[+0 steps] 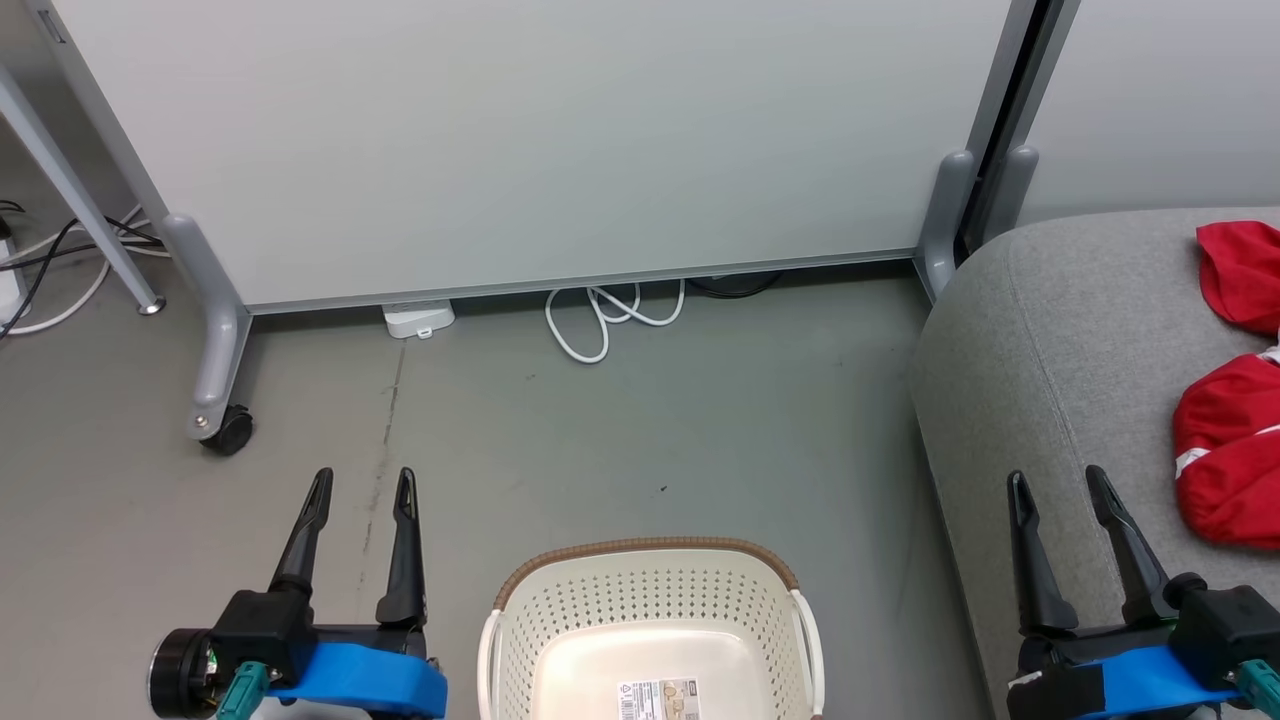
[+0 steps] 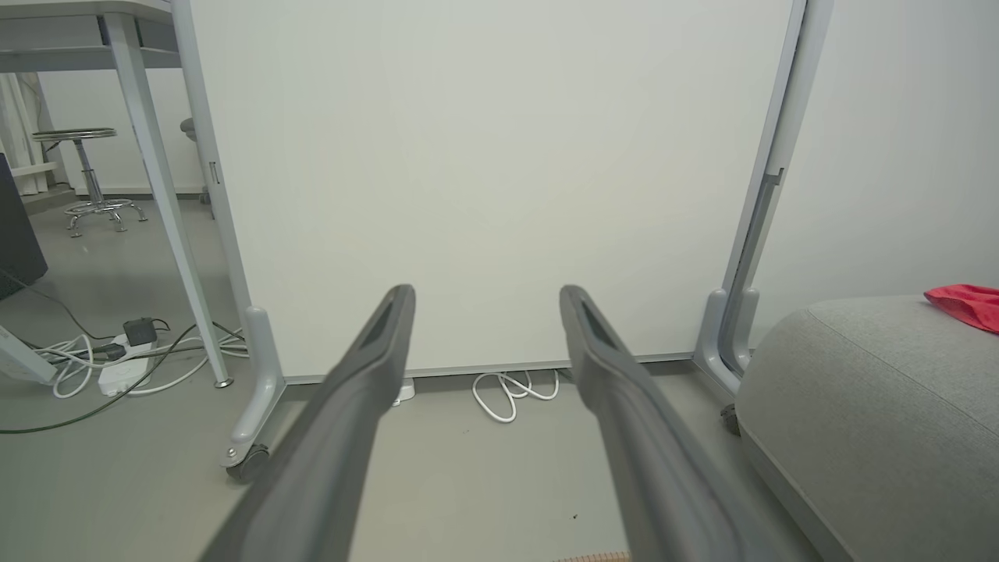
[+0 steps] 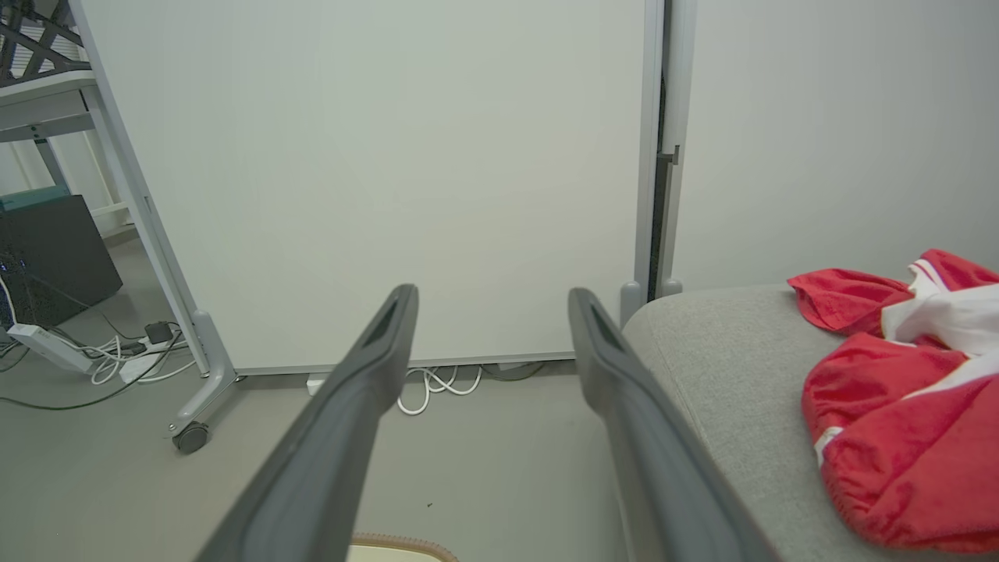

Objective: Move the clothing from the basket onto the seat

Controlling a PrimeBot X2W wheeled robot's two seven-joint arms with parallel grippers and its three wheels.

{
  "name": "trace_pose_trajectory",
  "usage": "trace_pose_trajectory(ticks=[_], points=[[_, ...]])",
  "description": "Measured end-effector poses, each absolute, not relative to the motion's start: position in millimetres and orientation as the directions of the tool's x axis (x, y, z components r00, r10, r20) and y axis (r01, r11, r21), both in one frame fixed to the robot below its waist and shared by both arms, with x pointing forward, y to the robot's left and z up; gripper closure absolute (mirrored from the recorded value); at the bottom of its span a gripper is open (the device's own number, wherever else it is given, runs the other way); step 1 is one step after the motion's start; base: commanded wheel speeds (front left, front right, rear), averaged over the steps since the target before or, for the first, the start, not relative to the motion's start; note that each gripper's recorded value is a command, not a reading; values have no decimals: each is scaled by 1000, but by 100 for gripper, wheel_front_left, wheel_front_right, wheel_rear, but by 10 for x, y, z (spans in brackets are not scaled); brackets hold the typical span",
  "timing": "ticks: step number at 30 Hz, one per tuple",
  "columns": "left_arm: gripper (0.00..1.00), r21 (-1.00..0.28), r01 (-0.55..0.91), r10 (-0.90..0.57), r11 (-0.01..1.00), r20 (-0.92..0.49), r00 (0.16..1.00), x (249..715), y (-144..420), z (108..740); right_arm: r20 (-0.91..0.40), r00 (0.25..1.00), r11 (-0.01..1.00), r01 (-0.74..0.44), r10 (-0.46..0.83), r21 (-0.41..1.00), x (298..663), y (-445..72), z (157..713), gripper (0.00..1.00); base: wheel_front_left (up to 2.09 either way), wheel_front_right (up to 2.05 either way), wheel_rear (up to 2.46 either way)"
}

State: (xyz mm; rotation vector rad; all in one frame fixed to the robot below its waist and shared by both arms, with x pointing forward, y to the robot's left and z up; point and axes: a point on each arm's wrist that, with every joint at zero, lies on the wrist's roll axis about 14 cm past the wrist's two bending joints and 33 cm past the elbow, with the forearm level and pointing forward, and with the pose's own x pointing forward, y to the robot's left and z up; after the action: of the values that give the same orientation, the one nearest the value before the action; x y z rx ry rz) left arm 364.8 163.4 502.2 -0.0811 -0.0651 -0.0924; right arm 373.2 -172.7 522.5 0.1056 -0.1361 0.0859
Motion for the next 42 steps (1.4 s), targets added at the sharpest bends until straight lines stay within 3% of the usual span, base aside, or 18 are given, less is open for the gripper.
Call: trace_pose_trajectory(ticks=[4, 5, 12, 25, 42], points=[[0, -78, 94, -89, 992, 64, 994, 3655, 1635, 5005, 135, 988, 990, -94, 79, 106, 3737, -1719, 5207, 0, 0, 0, 0], [100, -76, 93, -89, 993, 62, 994, 3656, 1638, 4999, 134, 988, 990, -95, 80, 107, 3739, -1716, 5202, 100, 0, 0, 0], [100, -94, 80, -85, 992, -42, 996, 3524, 1626, 4679, 53, 996, 989, -82, 76, 121, 3682, -1718, 4952, 100, 0, 0, 0], [100, -325, -15, -17, 946, -97, 995, 3523, 1771, 4597, 1, 1000, 936, -16, 17, 352, 3678, -1822, 4861, 100, 0, 0, 0], [100, -582, -86, 21, 809, -117, 993, 3600, 1875, 4632, -38, 999, 797, 40, -22, 602, 3719, -1905, 4836, 100, 0, 0, 0]])
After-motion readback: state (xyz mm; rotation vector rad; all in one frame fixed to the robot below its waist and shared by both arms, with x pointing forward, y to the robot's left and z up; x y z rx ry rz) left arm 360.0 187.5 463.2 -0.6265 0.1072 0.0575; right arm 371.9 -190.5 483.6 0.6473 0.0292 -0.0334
